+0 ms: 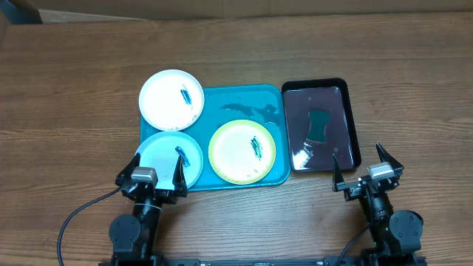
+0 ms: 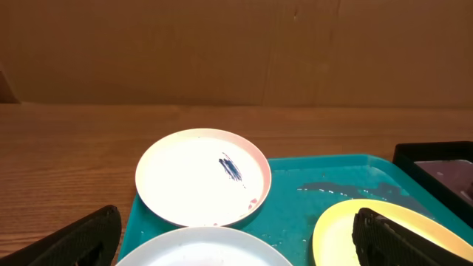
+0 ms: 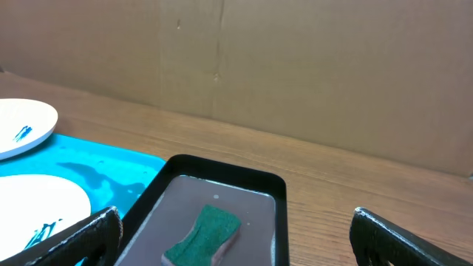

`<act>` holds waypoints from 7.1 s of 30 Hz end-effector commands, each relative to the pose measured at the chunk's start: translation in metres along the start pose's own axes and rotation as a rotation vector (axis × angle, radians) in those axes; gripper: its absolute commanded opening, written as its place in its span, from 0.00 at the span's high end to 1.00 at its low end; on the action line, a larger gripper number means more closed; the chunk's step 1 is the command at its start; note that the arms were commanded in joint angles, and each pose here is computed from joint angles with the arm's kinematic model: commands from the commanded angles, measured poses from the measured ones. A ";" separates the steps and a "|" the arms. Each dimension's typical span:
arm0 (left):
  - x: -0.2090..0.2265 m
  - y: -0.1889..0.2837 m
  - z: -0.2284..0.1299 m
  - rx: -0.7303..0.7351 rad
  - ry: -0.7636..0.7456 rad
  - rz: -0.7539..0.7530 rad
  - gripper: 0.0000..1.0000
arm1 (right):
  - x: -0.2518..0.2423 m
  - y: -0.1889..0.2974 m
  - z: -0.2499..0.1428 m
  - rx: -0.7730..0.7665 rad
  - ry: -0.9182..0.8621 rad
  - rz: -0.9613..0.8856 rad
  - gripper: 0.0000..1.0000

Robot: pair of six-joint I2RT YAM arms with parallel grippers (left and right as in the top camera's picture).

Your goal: Clean dirty plates on tray and stack at the side

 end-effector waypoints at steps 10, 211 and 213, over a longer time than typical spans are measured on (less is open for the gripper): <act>0.000 0.000 -0.001 -0.002 -0.020 0.004 0.00 | 0.001 0.000 -0.002 -0.003 0.004 0.003 0.00; -0.076 -0.122 -0.111 1.555 0.165 0.061 0.62 | 0.047 -0.116 -0.113 1.473 -0.409 -0.042 0.22; -0.076 -0.121 -0.111 1.556 0.165 0.061 0.60 | 0.045 -0.120 -0.103 1.470 -0.384 -0.019 0.08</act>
Point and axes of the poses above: each gripper's point midway between its finger pads, its own y axis back along the fingers, its own x axis along the line the jaws close on, z = x × y, the point moved 2 cm from there along y, back along the fingers, and after that the axes turned 3 degrees about y, right-handed, at the moved point
